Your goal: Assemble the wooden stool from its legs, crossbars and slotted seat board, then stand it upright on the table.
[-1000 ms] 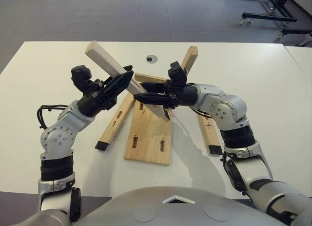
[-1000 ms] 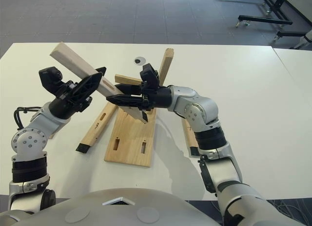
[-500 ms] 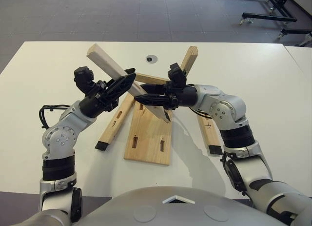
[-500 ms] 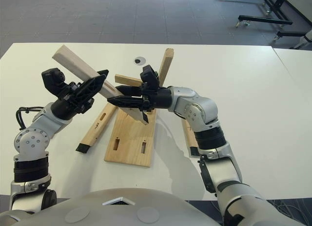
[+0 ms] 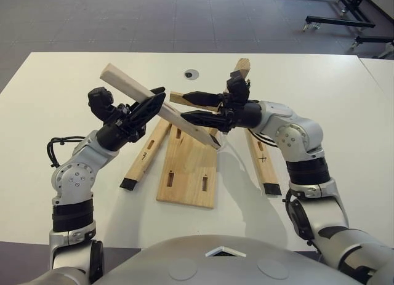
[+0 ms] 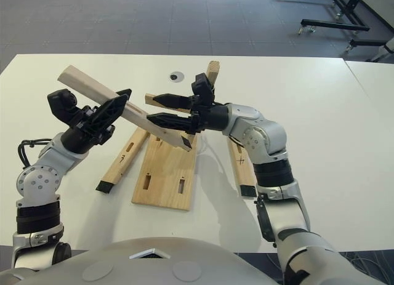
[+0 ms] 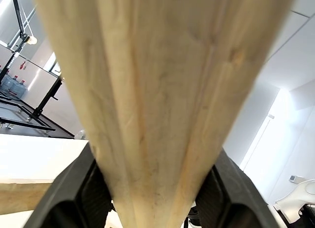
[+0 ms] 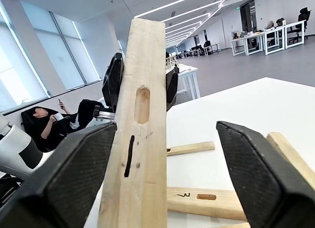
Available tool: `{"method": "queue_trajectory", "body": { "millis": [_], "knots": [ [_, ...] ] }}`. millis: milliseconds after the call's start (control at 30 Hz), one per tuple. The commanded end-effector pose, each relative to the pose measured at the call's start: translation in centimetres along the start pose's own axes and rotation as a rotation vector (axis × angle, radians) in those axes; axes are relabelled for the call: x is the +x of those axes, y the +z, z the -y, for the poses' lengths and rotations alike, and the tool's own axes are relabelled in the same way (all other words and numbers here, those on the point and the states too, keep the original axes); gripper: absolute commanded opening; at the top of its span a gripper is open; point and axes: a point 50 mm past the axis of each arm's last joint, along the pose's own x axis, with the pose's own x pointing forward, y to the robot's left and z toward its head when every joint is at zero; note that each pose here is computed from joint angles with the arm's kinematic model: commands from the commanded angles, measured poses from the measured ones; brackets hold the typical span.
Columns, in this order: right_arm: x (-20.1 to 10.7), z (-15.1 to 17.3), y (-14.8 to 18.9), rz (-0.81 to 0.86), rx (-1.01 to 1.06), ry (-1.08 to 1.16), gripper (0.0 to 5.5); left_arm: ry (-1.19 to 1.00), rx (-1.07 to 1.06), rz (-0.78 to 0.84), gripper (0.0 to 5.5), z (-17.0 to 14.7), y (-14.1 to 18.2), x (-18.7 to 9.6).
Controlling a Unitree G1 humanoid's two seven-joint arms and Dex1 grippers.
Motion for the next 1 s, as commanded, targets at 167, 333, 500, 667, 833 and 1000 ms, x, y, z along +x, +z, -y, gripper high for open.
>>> {"method": "queue_trajectory", "body": {
  "millis": [167, 333, 500, 667, 833, 1000],
  "knots": [
    [-2.3, -3.7, 4.3, 0.042, -0.096, 0.099, 5.07, 0.063, 0.104, -0.015, 2.03, 0.7, 2.1, -2.0],
    [-3.4, -5.2, 8.7, 0.180, -0.198, 0.127, 5.30, 0.109, 0.362, -0.273, 2.03, 1.3, 2.0, -2.5],
    [-3.7, -3.4, 10.3, 0.235, -0.273, -0.022, 5.30, 0.178, 0.533, -0.295, 2.03, -2.2, 1.6, -1.7],
    [-4.0, -1.8, 11.0, 0.263, -0.289, -0.109, 5.30, 0.149, 0.627, -0.326, 2.03, -3.3, 1.2, -1.4],
    [-4.3, -1.4, 11.2, 0.249, -0.255, -0.103, 5.30, 0.082, 0.673, -0.483, 2.03, -3.4, 0.4, -2.5],
    [-4.1, -1.5, 11.3, 0.222, -0.237, -0.083, 5.30, 0.020, 0.714, -0.601, 2.03, -3.6, 0.4, -3.0]
  ]
}}
